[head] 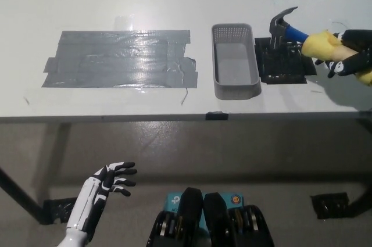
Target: The robot picks the hammer with right hand and hits the black area on the desk and places it back.
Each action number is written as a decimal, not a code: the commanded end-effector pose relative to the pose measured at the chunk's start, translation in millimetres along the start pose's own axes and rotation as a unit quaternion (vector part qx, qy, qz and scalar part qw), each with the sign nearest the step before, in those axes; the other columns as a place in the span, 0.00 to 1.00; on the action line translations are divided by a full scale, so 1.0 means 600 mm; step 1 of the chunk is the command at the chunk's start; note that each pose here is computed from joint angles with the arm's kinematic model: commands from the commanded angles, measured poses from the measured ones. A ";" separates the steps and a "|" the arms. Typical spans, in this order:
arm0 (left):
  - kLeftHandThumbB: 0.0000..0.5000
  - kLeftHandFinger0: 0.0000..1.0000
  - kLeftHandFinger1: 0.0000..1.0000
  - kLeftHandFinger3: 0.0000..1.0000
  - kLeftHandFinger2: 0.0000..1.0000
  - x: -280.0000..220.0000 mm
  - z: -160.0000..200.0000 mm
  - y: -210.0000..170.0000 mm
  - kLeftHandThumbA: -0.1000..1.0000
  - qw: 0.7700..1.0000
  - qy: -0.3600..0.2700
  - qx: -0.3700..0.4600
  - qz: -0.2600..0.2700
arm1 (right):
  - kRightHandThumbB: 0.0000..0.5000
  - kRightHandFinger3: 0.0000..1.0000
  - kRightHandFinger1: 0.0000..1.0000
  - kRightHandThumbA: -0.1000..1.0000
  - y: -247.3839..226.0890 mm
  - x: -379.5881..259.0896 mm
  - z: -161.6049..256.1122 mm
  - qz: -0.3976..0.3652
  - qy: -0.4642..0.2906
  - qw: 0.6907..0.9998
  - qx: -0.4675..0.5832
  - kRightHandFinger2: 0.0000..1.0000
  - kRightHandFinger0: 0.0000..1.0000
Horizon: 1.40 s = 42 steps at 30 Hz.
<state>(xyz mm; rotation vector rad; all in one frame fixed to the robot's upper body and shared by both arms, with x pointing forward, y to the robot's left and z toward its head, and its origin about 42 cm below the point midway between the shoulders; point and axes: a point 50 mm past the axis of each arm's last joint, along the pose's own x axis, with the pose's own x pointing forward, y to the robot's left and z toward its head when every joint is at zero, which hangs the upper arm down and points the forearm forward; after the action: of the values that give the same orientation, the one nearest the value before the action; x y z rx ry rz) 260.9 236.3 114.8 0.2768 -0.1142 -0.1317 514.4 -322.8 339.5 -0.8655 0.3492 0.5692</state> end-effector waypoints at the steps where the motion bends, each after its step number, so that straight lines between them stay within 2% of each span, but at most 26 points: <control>1: 0.12 0.50 0.56 0.68 0.65 0.003 0.015 0.005 1.00 0.999 -0.028 0.017 -0.002 | 0.24 0.90 0.65 0.00 -0.055 -0.039 0.049 -0.040 -0.050 0.998 -0.011 0.90 0.13; 3: 0.16 0.51 0.56 0.68 0.64 0.003 0.014 0.006 1.00 1.000 -0.024 0.018 -0.004 | 0.25 0.90 0.67 0.00 -0.050 -0.035 0.048 -0.035 -0.050 0.998 -0.010 0.90 0.22; 5: 0.17 0.52 0.56 0.68 0.63 0.002 0.015 0.005 1.00 0.999 -0.023 0.021 -0.005 | 0.30 0.81 0.57 0.00 -0.048 -0.035 0.047 -0.033 -0.047 0.998 -0.017 0.80 0.17; 8: 0.15 0.52 0.56 0.67 0.62 0.003 0.016 0.005 1.00 0.999 -0.027 0.023 -0.005 | 0.27 0.82 0.58 0.00 -0.044 -0.034 0.046 -0.035 -0.043 0.998 -0.022 0.83 0.15; 10: 0.16 0.52 0.56 0.66 0.62 0.002 0.015 0.005 1.00 0.999 -0.027 0.024 -0.004 | 0.25 0.78 0.57 0.00 -0.044 -0.035 0.044 -0.041 -0.050 0.997 -0.033 0.82 0.11; 11: 0.16 0.52 0.56 0.66 0.61 0.002 0.015 0.005 1.00 0.999 -0.028 0.021 -0.004 | 0.24 0.80 0.60 0.00 -0.050 -0.039 0.044 -0.050 -0.055 0.997 -0.016 0.84 0.11; 12: 0.16 0.51 0.56 0.65 0.61 0.003 0.015 0.006 1.00 0.999 -0.028 0.022 -0.005 | 0.19 0.92 0.65 0.00 -0.057 -0.043 0.047 -0.058 -0.060 0.996 0.004 0.90 0.14; 13: 0.16 0.52 0.56 0.65 0.61 0.003 0.015 0.006 1.00 0.999 -0.028 0.023 -0.005 | 0.19 0.95 0.67 0.00 -0.059 -0.045 0.048 -0.061 -0.063 0.996 0.012 0.91 0.15; 14: 0.16 0.52 0.56 0.66 0.61 0.006 0.017 0.007 1.00 0.999 -0.029 0.022 -0.005 | 0.20 0.96 0.59 0.00 -0.082 -0.065 0.060 -0.091 -0.086 0.991 0.043 0.84 0.12; 16: 0.17 0.52 0.56 0.66 0.61 0.005 0.016 0.006 1.00 0.999 -0.028 0.021 -0.004 | 0.21 0.94 0.57 0.00 -0.107 -0.084 0.070 -0.125 -0.122 0.980 0.101 0.85 0.10; 17: 0.18 0.52 0.56 0.66 0.62 0.005 0.015 0.006 1.00 0.999 -0.026 0.018 -0.002 | 0.16 0.89 0.55 0.00 -0.126 -0.103 0.082 -0.149 -0.151 0.970 0.118 0.82 0.10; 18: 0.17 0.52 0.56 0.66 0.62 0.004 0.015 0.007 1.00 0.999 -0.027 0.018 -0.002 | 0.12 0.88 0.46 0.00 -0.132 -0.106 0.083 -0.153 -0.162 0.966 0.133 0.76 0.07; 19: 0.16 0.51 0.55 0.65 0.61 0.004 0.016 0.007 1.00 0.999 -0.030 0.022 -0.003 | 0.17 0.94 0.49 0.00 -0.153 -0.120 0.085 -0.167 -0.187 0.954 0.165 0.80 0.10; 20: 0.17 0.51 0.55 0.65 0.61 0.005 0.016 0.008 1.00 0.999 -0.031 0.027 -0.004 | 0.20 0.94 0.49 0.00 -0.167 -0.132 0.086 -0.176 -0.193 0.950 0.172 0.80 0.11; 21: 0.16 0.51 0.55 0.65 0.61 0.006 0.016 0.008 1.00 0.999 -0.032 0.030 -0.004 | 0.21 0.93 0.48 0.00 -0.181 -0.143 0.089 -0.188 -0.201 0.944 0.182 0.78 0.11; 23: 0.15 0.50 0.54 0.65 0.61 0.008 0.017 0.008 1.00 0.999 -0.032 0.028 -0.004 | 0.20 0.78 0.46 0.00 -0.196 -0.158 0.092 -0.205 -0.214 0.935 0.192 0.81 0.06; 25: 0.16 0.51 0.55 0.65 0.60 0.007 0.018 0.009 1.00 0.999 -0.031 0.025 -0.004 | 0.19 0.81 0.46 0.00 -0.205 -0.168 0.095 -0.213 -0.217 0.933 0.194 0.83 0.04; 26: 0.18 0.51 0.55 0.65 0.60 0.007 0.018 0.009 1.00 0.999 -0.030 0.027 -0.005 | 0.23 0.83 0.45 0.00 -0.209 -0.170 0.093 -0.208 -0.220 0.932 0.199 0.80 0.02; 30: 0.17 0.52 0.55 0.65 0.60 0.008 0.018 0.008 1.00 0.999 -0.030 0.027 -0.005 | 0.23 0.87 0.44 0.00 -0.199 -0.166 0.086 -0.208 -0.209 0.937 0.187 0.82 0.01; 32: 0.18 0.52 0.55 0.65 0.60 0.008 0.018 0.006 1.00 0.999 -0.029 0.026 -0.004 | 0.28 0.86 0.44 0.00 -0.180 -0.152 0.076 -0.192 -0.192 0.947 0.173 0.80 0.00; 34: 0.17 0.52 0.55 0.65 0.60 0.006 0.017 0.006 1.00 0.999 -0.029 0.027 -0.005 | 0.25 0.91 0.49 0.00 -0.164 -0.137 0.067 -0.185 -0.183 0.950 0.173 0.81 0.01; 35: 0.17 0.52 0.55 0.65 0.60 0.006 0.017 0.006 1.00 0.999 -0.030 0.025 -0.005 | 0.20 0.94 0.55 0.00 -0.142 -0.122 0.059 -0.177 -0.148 0.964 0.131 0.84 0.07; 37: 0.18 0.52 0.55 0.64 0.60 0.006 0.017 0.006 1.00 0.999 -0.029 0.024 -0.005 | 0.19 0.92 0.59 0.00 -0.119 -0.101 0.044 -0.160 -0.118 0.978 0.069 0.88 0.12; 39: 0.17 0.51 0.55 0.65 0.60 0.007 0.017 0.008 1.00 0.999 -0.029 0.026 -0.006 | 0.20 1.00 0.68 0.00 -0.094 -0.078 0.028 -0.145 -0.088 0.984 0.046 0.95 0.18; 41: 0.16 0.52 0.55 0.65 0.60 0.007 0.018 0.008 1.00 0.999 -0.031 0.027 -0.005 | 0.26 1.00 0.68 0.00 -0.073 -0.055 0.011 -0.123 -0.072 0.989 0.029 0.98 0.17; 42: 0.15 0.51 0.55 0.64 0.60 0.008 0.019 0.008 1.00 0.999 -0.034 0.028 -0.005 | 0.27 0.98 0.63 0.00 -0.053 -0.038 -0.002 -0.110 -0.051 0.993 0.009 0.92 0.15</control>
<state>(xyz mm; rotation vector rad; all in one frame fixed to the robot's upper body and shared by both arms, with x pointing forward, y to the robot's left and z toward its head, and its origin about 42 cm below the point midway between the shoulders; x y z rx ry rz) 262.7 236.2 116.7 0.3052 -0.1213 -0.1347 513.8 -347.2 351.1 -0.6740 0.2492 0.4054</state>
